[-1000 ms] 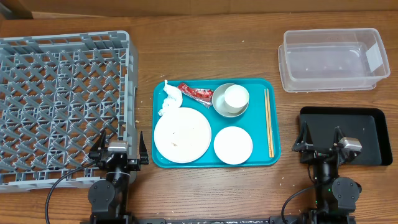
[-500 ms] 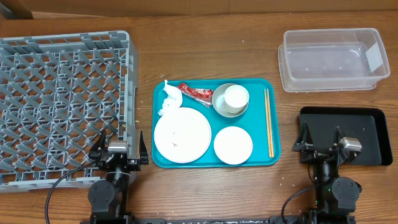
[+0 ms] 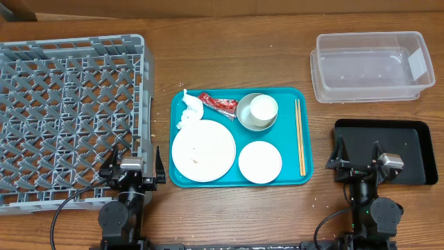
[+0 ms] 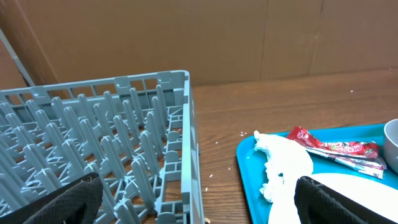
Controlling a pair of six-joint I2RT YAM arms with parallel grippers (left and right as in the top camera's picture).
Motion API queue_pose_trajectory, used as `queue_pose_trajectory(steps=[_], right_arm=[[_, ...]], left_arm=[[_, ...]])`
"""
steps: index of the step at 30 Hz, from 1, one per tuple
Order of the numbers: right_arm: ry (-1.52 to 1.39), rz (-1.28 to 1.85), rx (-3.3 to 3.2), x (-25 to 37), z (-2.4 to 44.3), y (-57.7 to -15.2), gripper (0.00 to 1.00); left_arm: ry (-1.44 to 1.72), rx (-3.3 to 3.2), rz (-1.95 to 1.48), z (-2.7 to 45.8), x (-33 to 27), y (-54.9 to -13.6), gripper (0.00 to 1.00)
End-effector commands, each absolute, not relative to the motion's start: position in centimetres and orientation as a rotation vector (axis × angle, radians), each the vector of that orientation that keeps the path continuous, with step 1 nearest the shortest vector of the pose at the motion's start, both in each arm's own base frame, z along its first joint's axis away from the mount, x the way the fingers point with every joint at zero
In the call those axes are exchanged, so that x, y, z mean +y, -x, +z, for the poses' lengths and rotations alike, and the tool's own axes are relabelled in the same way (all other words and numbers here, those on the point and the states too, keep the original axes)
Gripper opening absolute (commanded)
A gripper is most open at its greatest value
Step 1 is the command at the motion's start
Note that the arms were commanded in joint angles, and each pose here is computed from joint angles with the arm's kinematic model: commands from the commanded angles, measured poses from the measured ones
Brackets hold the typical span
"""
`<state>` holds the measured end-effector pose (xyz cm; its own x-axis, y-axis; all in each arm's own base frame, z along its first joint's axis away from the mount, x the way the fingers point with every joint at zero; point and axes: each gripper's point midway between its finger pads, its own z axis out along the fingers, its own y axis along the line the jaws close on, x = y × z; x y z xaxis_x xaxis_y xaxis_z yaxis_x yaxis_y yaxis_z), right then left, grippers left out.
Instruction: Sort waste into correct bins and load items into the dishwasher
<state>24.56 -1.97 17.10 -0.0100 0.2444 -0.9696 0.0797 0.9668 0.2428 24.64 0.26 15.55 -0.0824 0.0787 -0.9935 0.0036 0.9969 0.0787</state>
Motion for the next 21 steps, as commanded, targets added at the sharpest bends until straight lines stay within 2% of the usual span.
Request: queue_pose_trajectory(steps=[1, 18, 20, 21], right_arm=[[-0.248, 0.127, 1.576, -2.0, 17.0, -24.6, 1.00], [-0.248, 0.127, 1.576, -2.0, 17.0, -24.6, 1.00], [-0.248, 0.127, 1.576, -2.0, 17.0, -24.6, 1.00], [-0.248, 0.127, 1.576, -2.0, 17.0, -24.6, 1.00]], left_arm=[[-0.044, 1.649, 0.065, 15.6, 0.5, -24.6, 1.00], [-0.045, 1.649, 0.065, 15.6, 0.5, -24.6, 1.00], [-0.043, 1.607, -0.041, 16.6, -0.7, -24.6, 1.00], [-0.060, 1.565, -0.230, 17.7, -2.9, -24.4, 1.00]])
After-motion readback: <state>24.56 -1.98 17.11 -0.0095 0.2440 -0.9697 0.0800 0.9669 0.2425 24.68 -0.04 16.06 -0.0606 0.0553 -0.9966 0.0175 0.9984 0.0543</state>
